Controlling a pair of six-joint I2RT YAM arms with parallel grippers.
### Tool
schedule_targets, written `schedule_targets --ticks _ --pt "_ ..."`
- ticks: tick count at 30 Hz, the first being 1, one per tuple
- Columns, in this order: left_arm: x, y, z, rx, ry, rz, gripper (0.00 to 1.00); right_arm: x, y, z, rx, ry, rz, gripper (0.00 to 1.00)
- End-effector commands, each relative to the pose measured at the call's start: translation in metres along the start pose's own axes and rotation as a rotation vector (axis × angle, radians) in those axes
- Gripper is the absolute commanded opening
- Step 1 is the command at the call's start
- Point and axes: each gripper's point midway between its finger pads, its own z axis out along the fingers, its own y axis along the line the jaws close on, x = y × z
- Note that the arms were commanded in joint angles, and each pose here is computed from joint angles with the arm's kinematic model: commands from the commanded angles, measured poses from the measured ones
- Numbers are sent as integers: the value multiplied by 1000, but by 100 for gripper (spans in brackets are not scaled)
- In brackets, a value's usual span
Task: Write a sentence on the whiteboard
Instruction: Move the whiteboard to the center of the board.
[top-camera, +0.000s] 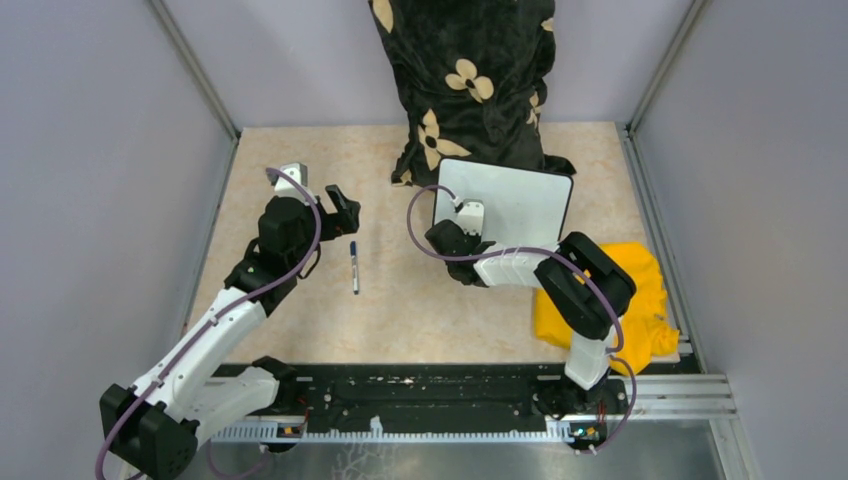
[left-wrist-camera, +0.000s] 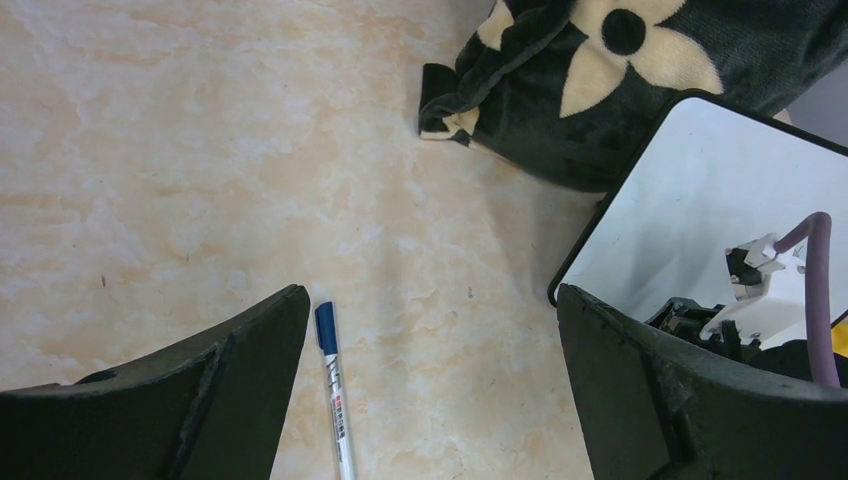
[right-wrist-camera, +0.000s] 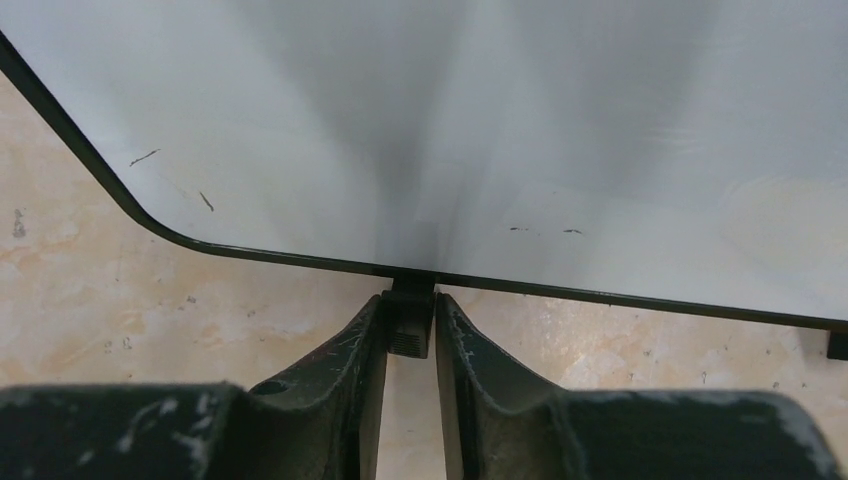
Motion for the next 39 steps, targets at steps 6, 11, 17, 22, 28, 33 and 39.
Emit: schedule_targets --ticks 6,11,17,22,28,33,39 --pt "-2 -6 1 21 -2 -15 99 -12 3 0 -7 -27 27 2" --pt "-2 -6 1 21 -2 -16 99 -4 -2 -8 -1 -16 18 0" --pt "-1 -7 0 24 -1 -17 99 11 2 -31 -14 4 6 0" --pt "-3 -8 0 30 -4 -19 99 38 10 -52 -26 53 -3 0" --pt "-1 -8 0 33 3 -22 99 54 33 -71 -91 84 -1 0" --pt "0 -9 0 34 6 -21 99 60 61 -86 -136 84 -32 0" --pt "2 -10 -1 34 7 -16 99 68 94 -93 -179 84 -82 0"
